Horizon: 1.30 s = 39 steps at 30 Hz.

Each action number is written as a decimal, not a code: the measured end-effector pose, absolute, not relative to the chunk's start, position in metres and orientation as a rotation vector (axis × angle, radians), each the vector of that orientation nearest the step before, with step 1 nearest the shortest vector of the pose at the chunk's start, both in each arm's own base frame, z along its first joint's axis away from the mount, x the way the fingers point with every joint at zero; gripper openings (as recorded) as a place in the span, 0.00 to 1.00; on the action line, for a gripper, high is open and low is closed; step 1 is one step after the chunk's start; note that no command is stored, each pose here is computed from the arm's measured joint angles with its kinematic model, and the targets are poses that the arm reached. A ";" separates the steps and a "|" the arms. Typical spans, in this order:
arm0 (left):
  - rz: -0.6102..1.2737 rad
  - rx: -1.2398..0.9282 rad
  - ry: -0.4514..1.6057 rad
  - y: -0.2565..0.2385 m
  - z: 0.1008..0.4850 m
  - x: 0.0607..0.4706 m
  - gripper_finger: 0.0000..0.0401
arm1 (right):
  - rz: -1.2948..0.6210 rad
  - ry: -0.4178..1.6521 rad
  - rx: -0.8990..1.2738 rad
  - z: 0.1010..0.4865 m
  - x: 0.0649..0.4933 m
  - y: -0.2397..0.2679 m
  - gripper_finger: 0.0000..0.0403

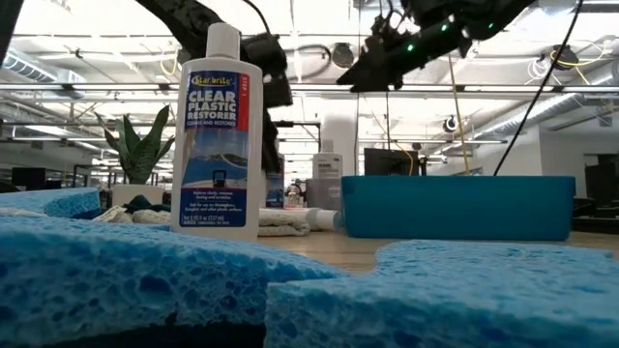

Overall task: Pick & Place Kitchen Items
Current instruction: Put the white clear plastic restorer into the left black bin

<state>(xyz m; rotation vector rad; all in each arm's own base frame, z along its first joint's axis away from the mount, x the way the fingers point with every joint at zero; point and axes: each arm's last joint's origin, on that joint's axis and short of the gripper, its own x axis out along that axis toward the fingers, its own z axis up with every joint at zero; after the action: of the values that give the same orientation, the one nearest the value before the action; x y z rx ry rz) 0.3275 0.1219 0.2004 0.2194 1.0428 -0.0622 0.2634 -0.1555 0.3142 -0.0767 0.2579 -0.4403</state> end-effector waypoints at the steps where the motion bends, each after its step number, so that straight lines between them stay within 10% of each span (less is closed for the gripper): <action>1: -0.081 0.256 1.073 0.120 0.194 0.329 0.91 | -0.436 0.266 -0.078 0.316 0.262 -0.153 0.81; 24: 0.034 0.513 1.302 0.114 0.138 0.348 0.89 | -0.429 0.322 -0.056 0.280 0.252 -0.147 0.81; 39: 0.095 0.602 1.377 0.118 0.142 0.343 0.29 | -0.428 0.323 -0.062 0.280 0.252 -0.147 0.81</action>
<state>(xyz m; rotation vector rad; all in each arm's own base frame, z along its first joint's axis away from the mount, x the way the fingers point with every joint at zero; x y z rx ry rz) 0.3428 0.1178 0.1424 0.6023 1.3770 0.0951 0.2524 -0.1468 0.2798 -0.0622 0.3228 -0.4279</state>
